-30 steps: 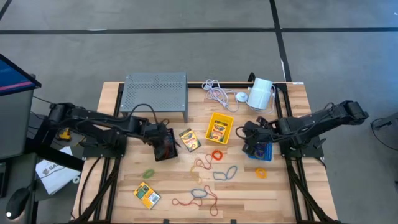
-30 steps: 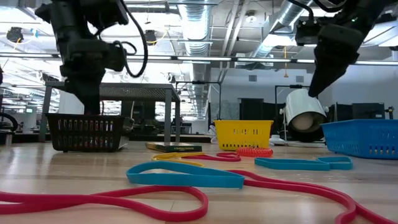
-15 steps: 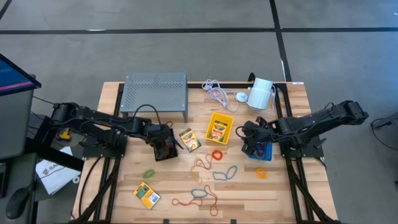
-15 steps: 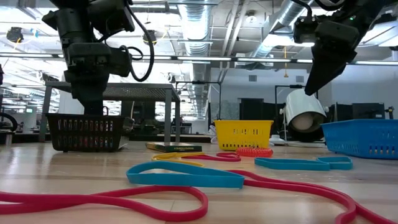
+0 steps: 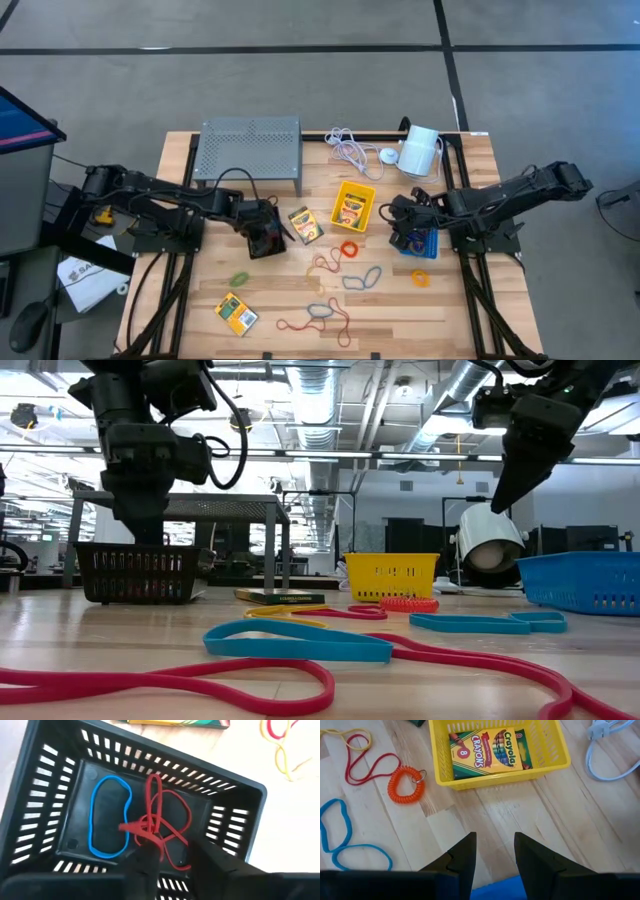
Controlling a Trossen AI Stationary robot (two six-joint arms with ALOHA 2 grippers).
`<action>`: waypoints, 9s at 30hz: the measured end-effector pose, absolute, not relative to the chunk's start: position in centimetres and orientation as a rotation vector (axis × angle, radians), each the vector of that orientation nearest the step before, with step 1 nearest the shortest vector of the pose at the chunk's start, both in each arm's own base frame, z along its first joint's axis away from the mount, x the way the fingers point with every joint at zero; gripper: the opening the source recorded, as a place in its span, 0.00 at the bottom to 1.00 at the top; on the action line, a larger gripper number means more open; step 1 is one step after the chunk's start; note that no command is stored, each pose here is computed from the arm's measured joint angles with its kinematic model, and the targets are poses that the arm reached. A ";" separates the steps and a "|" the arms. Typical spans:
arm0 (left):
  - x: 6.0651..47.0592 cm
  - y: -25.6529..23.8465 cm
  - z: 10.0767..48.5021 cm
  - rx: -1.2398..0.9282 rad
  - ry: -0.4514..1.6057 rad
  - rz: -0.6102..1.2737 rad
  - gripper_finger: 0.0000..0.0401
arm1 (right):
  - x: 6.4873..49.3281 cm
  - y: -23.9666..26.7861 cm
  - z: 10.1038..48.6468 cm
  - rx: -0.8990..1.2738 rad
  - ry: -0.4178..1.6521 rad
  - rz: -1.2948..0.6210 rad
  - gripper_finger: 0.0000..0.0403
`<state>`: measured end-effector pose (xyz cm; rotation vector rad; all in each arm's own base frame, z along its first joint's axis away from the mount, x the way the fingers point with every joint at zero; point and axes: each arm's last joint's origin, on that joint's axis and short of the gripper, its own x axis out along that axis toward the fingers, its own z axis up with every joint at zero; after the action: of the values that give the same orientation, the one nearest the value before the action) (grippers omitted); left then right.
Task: Pick & Place Office Desk Supplies
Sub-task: Put the red rubber band into the black bin, then put the green spring keychain into the blue bin
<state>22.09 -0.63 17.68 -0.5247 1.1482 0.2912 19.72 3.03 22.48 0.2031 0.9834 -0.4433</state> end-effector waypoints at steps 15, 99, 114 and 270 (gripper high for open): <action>22.7 0.2 20.2 -0.540 1.130 0.450 0.51 | 19.7 3.0 22.5 0.193 0.986 -0.437 0.32; 19.6 -13.0 16.9 -0.364 1.516 0.359 0.32 | 19.6 3.8 22.5 0.137 0.995 -0.383 0.32; 18.9 -12.6 15.2 -0.379 1.510 0.343 0.32 | 19.6 3.8 22.5 0.137 0.996 -0.383 0.32; 28.8 3.2 24.2 0.069 0.089 -0.025 0.01 | 32.6 3.8 26.5 0.151 0.123 -0.181 0.49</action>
<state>28.85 3.22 24.22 0.0691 0.0888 -0.0254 32.59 3.76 26.54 0.1509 0.1231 -0.1812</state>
